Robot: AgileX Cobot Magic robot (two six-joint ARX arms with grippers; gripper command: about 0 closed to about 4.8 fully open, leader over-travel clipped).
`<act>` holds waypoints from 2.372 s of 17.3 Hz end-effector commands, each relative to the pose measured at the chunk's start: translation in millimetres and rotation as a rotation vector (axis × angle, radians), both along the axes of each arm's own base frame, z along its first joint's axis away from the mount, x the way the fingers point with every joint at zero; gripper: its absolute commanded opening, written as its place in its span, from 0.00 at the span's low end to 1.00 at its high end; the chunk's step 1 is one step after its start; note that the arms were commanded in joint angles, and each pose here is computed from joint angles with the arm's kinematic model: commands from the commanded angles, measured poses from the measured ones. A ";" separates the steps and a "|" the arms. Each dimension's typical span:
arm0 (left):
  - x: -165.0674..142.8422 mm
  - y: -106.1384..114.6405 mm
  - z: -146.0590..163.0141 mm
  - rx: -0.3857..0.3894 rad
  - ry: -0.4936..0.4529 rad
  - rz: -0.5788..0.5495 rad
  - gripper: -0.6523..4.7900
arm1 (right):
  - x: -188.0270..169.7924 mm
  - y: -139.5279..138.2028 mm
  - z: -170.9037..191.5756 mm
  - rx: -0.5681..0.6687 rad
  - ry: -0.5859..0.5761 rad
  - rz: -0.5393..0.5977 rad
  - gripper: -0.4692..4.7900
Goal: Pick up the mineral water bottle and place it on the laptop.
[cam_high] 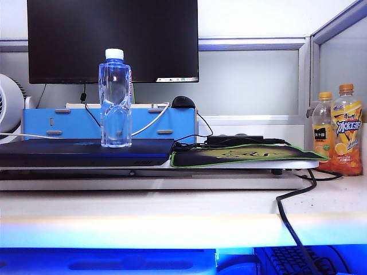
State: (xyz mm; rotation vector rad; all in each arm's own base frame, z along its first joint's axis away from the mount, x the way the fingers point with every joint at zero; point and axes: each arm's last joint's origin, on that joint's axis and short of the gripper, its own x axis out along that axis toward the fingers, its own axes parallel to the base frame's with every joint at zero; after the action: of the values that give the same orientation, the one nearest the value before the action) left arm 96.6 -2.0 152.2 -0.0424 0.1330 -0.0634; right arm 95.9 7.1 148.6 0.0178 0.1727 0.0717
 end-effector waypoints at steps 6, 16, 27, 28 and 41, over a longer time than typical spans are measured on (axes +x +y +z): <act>-0.1 -0.1 1.4 0.000 -0.011 -0.003 0.12 | 0.2 -0.7 -0.3 -0.010 -0.001 -0.021 0.19; -0.1 -0.1 1.4 0.000 -0.011 -0.003 0.12 | 0.2 -0.7 -0.1 0.008 -0.002 -0.026 0.09; -0.1 -0.1 1.4 0.000 -0.011 -0.003 0.12 | 0.2 -0.7 -0.1 0.008 -0.003 -0.026 0.09; -0.1 -0.1 1.4 0.000 -0.011 -0.003 0.12 | 0.2 -0.7 -0.1 0.008 -0.003 -0.026 0.09; -0.1 -0.1 1.4 0.000 -0.011 -0.003 0.12 | 0.2 -0.7 -0.1 0.008 -0.003 -0.026 0.09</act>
State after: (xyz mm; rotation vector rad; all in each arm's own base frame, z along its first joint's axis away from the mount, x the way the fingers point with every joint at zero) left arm 96.6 -2.0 152.2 -0.0424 0.1330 -0.0634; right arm 95.9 6.5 148.6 0.0253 0.1722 0.0516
